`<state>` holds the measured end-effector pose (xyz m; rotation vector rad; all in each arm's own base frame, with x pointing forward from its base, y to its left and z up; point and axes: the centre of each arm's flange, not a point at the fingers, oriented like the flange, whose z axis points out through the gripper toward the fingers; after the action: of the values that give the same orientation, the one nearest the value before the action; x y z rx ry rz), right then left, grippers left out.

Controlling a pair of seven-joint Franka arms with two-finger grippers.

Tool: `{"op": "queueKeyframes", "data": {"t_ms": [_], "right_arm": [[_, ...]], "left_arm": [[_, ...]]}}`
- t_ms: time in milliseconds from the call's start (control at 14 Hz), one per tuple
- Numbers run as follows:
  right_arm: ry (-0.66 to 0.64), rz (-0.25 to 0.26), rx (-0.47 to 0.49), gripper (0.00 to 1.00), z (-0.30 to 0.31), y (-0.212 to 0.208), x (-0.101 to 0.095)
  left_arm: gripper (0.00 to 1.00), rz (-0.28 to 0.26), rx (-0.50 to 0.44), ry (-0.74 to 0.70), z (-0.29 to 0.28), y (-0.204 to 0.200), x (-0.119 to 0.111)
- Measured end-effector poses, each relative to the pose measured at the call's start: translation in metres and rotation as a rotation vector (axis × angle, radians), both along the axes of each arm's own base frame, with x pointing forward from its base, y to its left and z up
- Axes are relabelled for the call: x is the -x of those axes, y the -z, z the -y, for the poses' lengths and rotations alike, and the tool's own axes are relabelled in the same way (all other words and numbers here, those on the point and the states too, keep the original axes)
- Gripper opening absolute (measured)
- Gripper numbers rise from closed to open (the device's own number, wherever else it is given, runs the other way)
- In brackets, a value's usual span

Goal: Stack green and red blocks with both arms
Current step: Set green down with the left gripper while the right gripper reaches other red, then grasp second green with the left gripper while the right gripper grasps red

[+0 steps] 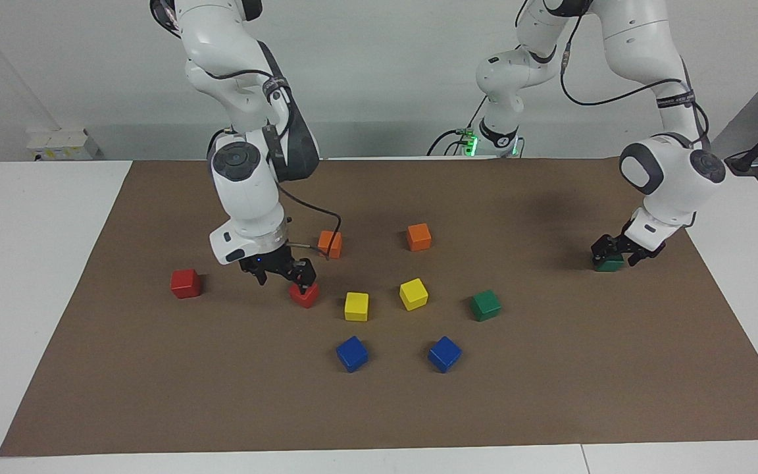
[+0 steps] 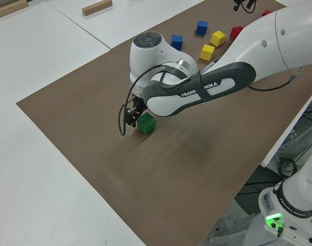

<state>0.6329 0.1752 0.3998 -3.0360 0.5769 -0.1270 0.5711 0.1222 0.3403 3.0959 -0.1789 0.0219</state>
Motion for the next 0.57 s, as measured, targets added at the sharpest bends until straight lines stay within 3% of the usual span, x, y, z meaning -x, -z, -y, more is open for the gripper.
{"op": "queueKeyframes", "data": {"t_ms": [286,571], "right_arm": [[0.097,-0.006,-0.008,1.0,-0.004,0.01,-0.004],[0.119,-0.022,-0.005,1.0,-0.008,0.032,-0.007]], "left_arm": [[1.0,0.004,0.004,0.006,0.078,-0.076,-0.04],[1.0,-0.004,-0.002,-0.143,0.22,-0.087,-0.042]]}}
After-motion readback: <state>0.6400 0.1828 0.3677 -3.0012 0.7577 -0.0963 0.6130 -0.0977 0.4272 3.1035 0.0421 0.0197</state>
